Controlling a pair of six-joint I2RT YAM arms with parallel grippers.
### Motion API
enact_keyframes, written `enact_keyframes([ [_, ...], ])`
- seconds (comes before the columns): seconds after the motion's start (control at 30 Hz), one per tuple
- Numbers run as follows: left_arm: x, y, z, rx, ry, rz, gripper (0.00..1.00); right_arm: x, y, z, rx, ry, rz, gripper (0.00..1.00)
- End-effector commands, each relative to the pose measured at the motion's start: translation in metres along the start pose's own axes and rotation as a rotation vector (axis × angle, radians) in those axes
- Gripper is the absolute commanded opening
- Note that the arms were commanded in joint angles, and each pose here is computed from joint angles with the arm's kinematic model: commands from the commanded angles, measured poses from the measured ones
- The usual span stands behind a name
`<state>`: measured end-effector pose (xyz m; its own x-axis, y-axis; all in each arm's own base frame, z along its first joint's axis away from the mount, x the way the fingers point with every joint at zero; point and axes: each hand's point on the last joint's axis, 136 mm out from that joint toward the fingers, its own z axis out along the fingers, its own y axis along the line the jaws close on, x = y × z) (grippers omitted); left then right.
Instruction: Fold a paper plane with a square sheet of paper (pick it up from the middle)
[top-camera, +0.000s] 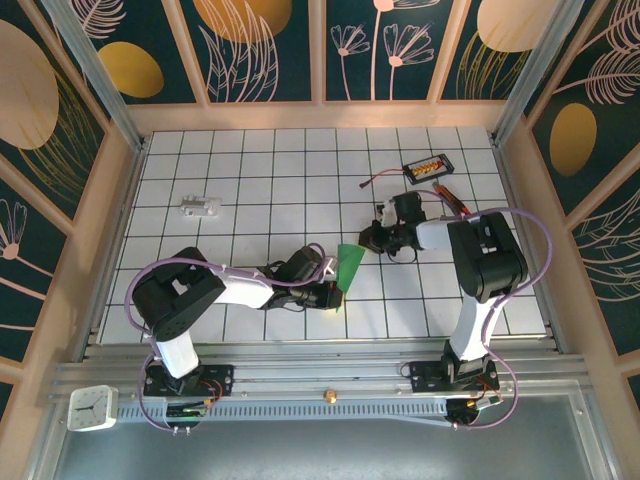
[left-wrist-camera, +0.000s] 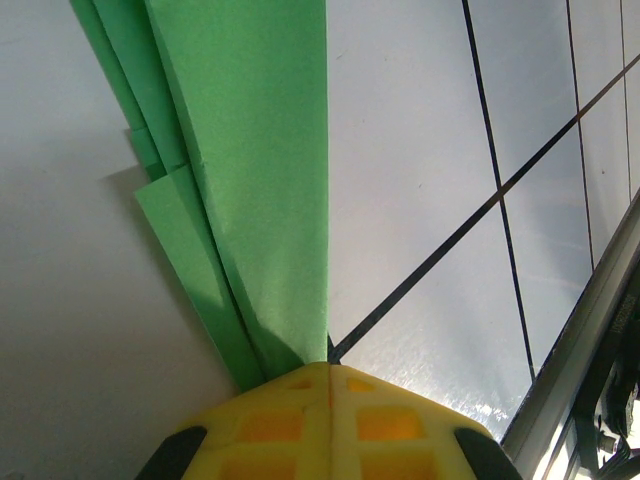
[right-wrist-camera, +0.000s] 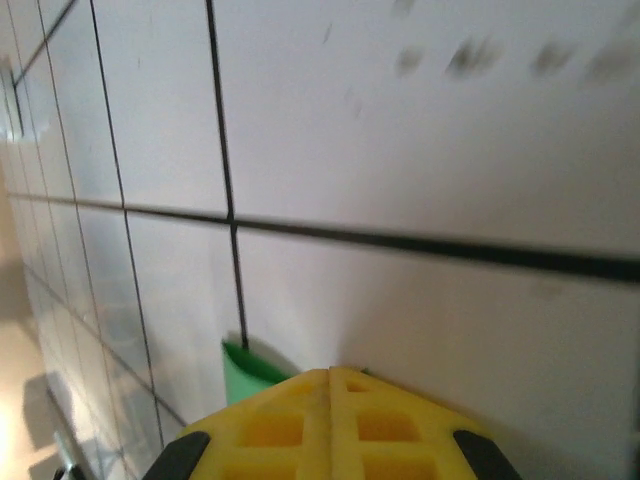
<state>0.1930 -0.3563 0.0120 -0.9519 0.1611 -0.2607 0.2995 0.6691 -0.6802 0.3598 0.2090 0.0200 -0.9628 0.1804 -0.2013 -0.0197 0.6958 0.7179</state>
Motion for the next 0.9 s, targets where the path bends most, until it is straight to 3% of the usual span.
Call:
enact_keyframes([
  [0.0, 0.053, 0.069, -0.004, -0.240, 0.146, -0.080, 0.00, -0.042, -0.012, -0.009, 0.049, -0.139, -0.018, 0.00],
  [0.3, 0.048, 0.065, -0.002, -0.230, 0.137, -0.082, 0.00, -0.043, 0.029, -0.033, -0.100, -0.154, -0.051, 0.00],
  [0.6, 0.025, 0.039, -0.004, -0.163, 0.071, -0.088, 0.00, 0.014, 0.042, -0.053, -0.046, -0.156, -0.111, 0.01],
  [0.87, -0.022, -0.022, -0.028, 0.019, -0.100, -0.072, 0.32, 0.049, 0.034, -0.048, -0.013, -0.108, -0.112, 0.01],
])
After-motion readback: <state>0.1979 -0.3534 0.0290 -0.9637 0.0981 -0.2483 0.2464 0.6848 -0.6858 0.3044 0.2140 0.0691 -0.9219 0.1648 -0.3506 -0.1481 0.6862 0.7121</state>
